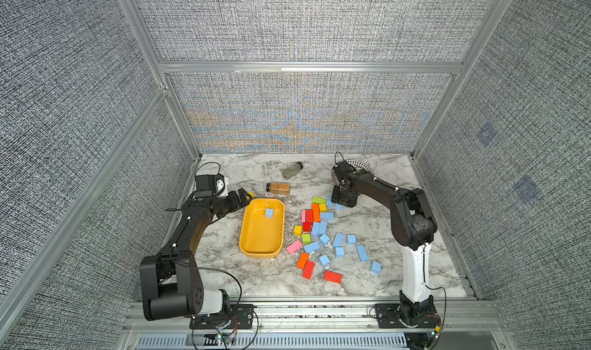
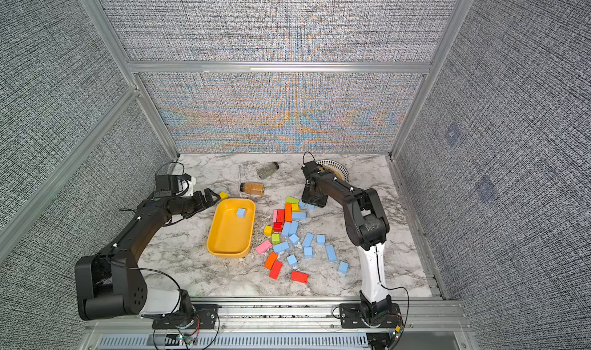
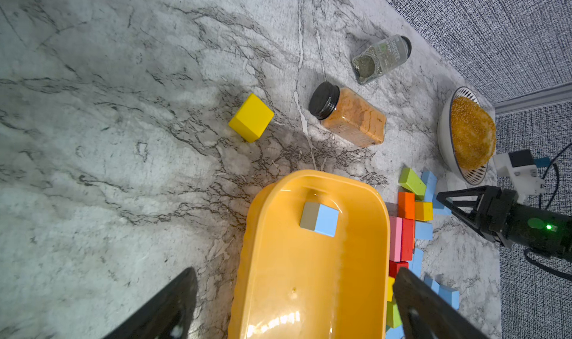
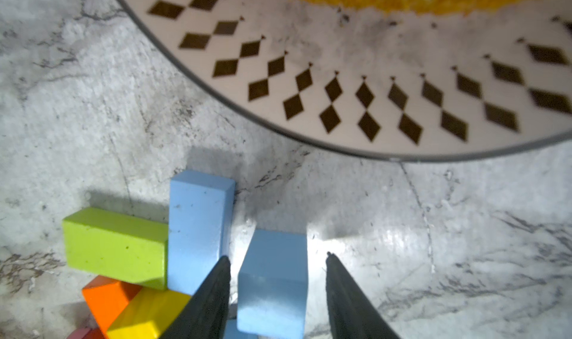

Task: Pick out the blue building blocks
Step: Pick up the building block from the center of the board.

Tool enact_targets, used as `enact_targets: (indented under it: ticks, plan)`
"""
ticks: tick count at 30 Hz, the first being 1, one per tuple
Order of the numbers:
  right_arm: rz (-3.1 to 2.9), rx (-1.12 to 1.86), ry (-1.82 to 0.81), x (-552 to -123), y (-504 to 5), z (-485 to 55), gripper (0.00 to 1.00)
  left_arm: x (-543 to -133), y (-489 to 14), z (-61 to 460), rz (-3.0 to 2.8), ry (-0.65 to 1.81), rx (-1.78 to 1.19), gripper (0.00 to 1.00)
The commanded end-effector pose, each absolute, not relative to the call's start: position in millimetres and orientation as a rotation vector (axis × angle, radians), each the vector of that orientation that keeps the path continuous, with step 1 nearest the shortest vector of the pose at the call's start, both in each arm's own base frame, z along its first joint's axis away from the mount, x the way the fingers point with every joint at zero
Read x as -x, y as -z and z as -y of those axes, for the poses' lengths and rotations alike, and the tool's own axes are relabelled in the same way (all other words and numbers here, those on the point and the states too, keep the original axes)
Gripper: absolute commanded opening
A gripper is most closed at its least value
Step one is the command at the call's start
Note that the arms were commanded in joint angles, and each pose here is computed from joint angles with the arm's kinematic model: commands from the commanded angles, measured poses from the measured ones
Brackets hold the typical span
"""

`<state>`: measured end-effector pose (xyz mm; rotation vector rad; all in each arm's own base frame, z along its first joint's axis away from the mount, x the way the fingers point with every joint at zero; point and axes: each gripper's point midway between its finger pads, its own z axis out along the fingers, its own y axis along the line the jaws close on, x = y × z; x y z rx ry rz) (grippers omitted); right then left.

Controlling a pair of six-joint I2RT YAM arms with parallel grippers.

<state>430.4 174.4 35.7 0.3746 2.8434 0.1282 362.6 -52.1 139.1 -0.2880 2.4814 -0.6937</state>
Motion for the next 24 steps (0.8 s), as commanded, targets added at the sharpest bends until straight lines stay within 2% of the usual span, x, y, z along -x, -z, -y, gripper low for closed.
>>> enact_targets:
  ticks: [1,7,12,15,18,24]
  plan:
    - [-2.866,-0.395,-0.156,-422,-34,-179,0.46,-369,-145,52,-2.463,0.695,0.273,1.0]
    - [-2.86,-0.382,-0.167,-428,-35,-183,0.29,-371,-144,53,-2.472,0.697,0.274,1.0]
    - [-2.808,-0.337,-0.174,-436,-58,-190,0.22,-369,-143,53,-2.467,0.706,0.286,1.0]
    - [-2.741,-0.274,-0.194,-444,-81,-206,0.22,-369,-144,51,-2.46,0.689,0.288,1.0]
    - [-2.695,-0.169,-0.298,-443,-102,-247,0.21,-371,-144,48,-2.463,0.676,0.3,1.0]
    - [-2.577,0.166,-0.492,-410,-142,-364,0.22,-370,-136,28,-2.479,0.61,0.417,1.0]
